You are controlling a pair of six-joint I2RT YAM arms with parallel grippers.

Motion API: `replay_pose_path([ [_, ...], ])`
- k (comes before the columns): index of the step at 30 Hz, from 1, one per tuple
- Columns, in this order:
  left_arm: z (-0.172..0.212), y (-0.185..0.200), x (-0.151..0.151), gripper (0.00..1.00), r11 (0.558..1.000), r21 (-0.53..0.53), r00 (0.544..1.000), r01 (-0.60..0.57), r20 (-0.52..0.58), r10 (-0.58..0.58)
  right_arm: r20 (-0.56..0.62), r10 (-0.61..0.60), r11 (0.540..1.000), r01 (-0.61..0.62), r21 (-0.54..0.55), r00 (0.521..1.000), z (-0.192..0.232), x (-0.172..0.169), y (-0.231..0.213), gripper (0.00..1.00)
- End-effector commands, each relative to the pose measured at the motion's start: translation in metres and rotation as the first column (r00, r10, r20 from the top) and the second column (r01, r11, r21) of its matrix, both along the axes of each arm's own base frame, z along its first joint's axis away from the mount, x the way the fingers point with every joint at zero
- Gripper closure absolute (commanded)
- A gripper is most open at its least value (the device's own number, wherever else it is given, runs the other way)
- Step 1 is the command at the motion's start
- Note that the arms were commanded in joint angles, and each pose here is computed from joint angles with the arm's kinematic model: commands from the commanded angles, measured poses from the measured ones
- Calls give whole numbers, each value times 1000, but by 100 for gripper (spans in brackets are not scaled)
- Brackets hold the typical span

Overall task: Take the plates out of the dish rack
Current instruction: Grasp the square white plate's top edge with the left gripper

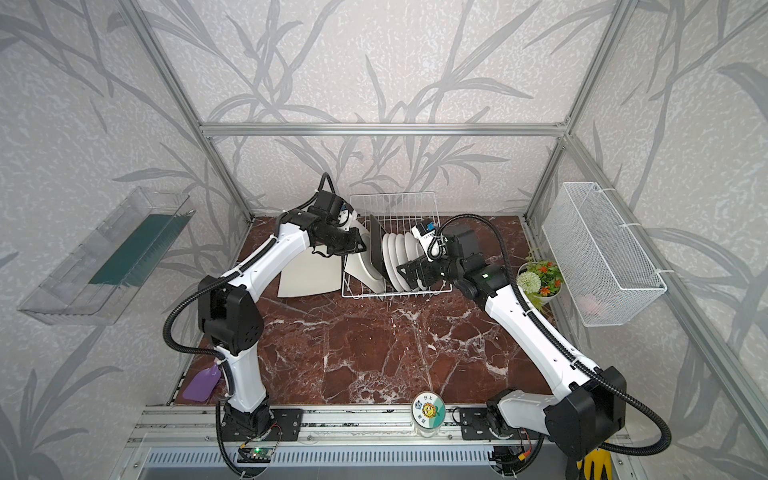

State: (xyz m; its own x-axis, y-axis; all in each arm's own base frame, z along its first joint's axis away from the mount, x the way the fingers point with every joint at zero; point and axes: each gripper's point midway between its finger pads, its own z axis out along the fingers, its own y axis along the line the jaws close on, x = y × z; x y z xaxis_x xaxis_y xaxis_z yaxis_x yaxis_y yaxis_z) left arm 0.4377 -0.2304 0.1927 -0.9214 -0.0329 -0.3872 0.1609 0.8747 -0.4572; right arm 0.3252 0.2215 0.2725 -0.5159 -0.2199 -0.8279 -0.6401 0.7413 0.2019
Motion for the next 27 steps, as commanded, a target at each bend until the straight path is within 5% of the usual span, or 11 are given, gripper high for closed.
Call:
replay_pose_path([
  [1, -8, 3, -4, 73, 1000, 18, 999, -16, -44, 17, 44, -1, 1000, 0, 11, 999, 16, -1, 0, 1],
  [21, -9, -6, -3, 100, 998, -41, 996, -40, -80, 36, 61, -11, 1000, 11, -4, 998, 17, -5, -5, 1],
  [27, -8, -14, -1, 100, 996, -85, 996, -40, -89, 32, 64, -14, 1000, 15, -13, 998, 16, -5, -7, 1],
])
